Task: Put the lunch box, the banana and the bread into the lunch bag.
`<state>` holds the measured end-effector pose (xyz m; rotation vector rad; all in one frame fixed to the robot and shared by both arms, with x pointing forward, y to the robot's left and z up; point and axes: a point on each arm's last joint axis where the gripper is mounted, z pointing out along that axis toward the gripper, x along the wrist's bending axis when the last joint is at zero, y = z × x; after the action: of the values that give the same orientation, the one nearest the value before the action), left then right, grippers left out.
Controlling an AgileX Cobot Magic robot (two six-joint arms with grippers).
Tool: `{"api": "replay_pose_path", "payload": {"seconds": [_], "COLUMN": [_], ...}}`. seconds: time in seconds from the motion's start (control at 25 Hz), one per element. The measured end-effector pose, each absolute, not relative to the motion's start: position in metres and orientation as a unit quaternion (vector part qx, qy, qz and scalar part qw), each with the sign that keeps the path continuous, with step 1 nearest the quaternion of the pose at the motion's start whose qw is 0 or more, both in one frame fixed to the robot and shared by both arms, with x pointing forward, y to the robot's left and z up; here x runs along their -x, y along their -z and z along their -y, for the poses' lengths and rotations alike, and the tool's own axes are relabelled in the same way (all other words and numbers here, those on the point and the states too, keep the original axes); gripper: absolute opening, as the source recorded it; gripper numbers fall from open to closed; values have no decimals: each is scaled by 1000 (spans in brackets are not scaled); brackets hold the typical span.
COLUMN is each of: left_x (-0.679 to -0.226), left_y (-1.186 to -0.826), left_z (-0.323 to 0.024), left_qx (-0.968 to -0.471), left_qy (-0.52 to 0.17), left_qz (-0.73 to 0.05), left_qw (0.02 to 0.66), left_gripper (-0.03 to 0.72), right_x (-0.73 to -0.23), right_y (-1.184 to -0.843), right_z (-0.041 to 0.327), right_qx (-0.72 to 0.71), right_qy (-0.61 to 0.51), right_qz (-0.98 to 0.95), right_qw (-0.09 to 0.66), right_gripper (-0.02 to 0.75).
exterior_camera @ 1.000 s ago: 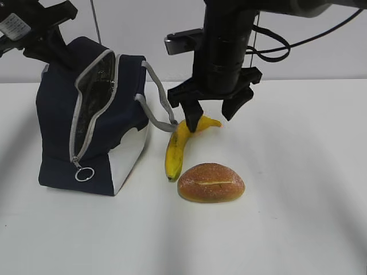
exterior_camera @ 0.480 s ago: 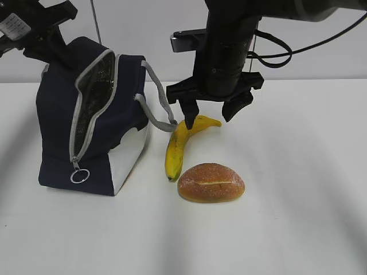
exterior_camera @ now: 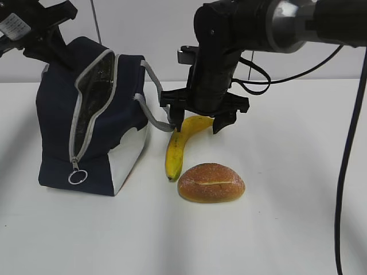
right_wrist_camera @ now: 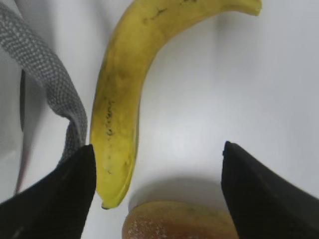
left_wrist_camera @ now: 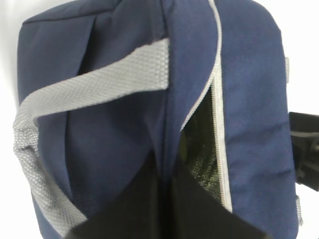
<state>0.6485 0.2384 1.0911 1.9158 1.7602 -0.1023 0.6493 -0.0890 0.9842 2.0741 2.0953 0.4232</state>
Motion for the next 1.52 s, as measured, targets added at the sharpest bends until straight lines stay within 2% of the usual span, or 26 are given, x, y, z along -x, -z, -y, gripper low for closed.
{"api": "replay_pose_path", "payload": {"seconds": [0.84,1.28,1.52], "left_x": [-648,-648,-648], "left_y": [-1091,-1091,-1091], "left_z": [-238,-238,-238], "left_qx": [-709,-709,-709], "left_qy": [38,38,38], "left_qz": [-652,-652,-652], "left_qw": [266,266,266], "left_gripper": [-3,-3,-3], "right_x": [-672,-674,-674], "right_y": [-920,-919,-919], "right_z": [70,67,67], "right_qx": [-719,-725,-725], "right_qy": [-192,-210,-210], "right_qz": [-667,-655,-654], "right_qw": [51,43,43], "right_gripper": [570,295,273]}}
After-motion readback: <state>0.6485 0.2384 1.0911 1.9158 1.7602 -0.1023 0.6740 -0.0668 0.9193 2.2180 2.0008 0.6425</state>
